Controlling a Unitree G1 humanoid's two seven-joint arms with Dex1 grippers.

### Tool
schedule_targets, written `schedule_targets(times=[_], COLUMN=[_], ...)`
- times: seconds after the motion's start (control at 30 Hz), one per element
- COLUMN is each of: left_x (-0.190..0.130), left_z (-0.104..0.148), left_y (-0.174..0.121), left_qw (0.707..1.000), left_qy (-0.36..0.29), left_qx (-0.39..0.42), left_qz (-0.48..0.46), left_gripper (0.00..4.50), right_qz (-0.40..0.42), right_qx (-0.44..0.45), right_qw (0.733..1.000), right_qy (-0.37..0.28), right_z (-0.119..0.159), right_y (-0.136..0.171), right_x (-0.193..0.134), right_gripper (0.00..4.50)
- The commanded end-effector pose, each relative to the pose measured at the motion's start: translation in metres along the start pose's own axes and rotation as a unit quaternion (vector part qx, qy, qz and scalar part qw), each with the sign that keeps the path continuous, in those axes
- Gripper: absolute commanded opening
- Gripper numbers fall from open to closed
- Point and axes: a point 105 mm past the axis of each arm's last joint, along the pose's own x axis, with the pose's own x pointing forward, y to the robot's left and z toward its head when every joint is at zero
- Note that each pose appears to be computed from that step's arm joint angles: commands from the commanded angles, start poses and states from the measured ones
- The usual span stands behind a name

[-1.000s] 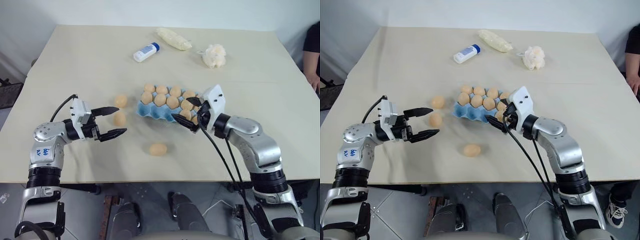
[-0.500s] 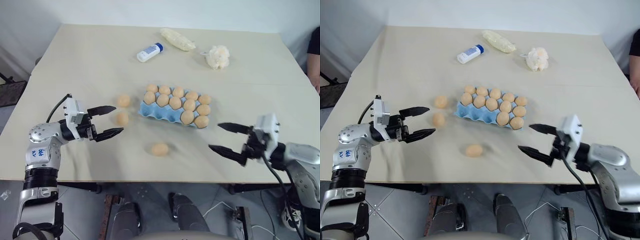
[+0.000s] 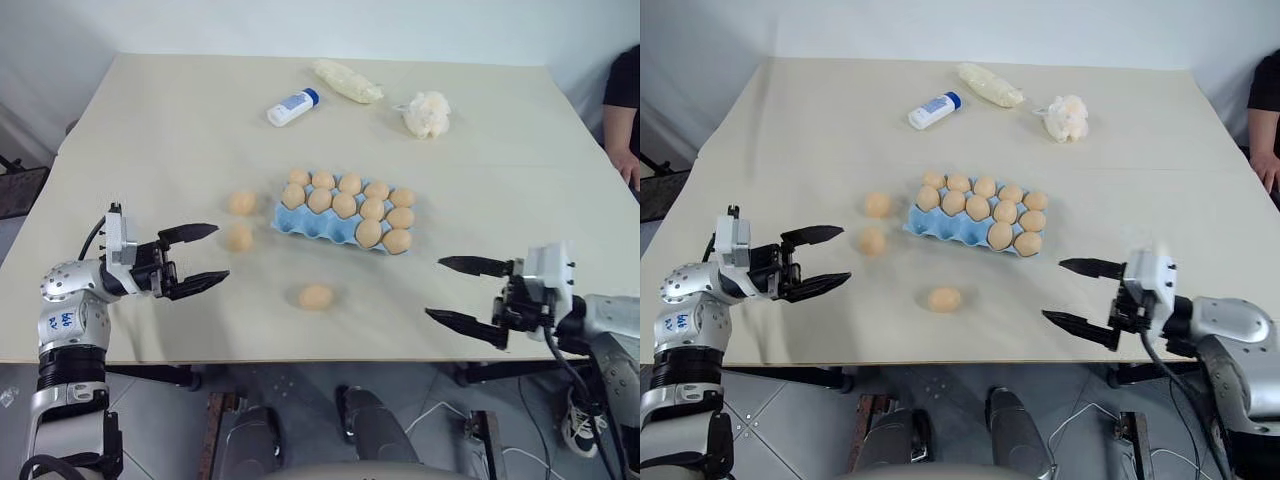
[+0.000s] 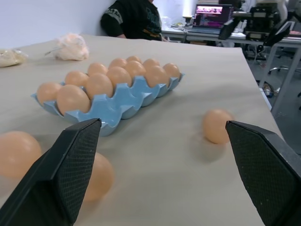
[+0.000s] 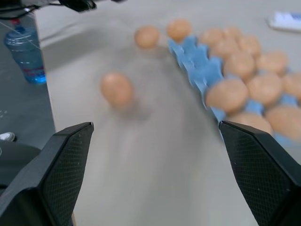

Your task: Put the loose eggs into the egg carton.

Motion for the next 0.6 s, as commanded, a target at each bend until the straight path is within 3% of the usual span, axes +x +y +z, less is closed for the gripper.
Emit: schedule_targets(times=[0.03, 0.4, 0.6], left_x=[-0.014, -0.022, -0.028], left_z=[0.0, -0.017, -0.013], left_y=[-0.006, -0.017, -0.013], left_qw=[1.0, 0.993, 0.994], left_qy=[0.015, 0.093, 0.089], left_qx=[0.012, -0.002, 0.004], left_qz=[-0.016, -0.07, -0.06], left_gripper=[4.5, 4.5, 4.5], right_qz=[0.004, 0.048, 0.084], right_qx=[-0.015, -0.037, -0.013], right_qw=[1.0, 0.998, 0.996], right_qy=[-0.006, -0.002, 0.003], right_z=[0.001, -0.001, 0.002], right_y=[0.001, -0.002, 0.009], right_x=[0.02, 0.077, 0.118], right_gripper=[4.47, 4.47, 4.47])
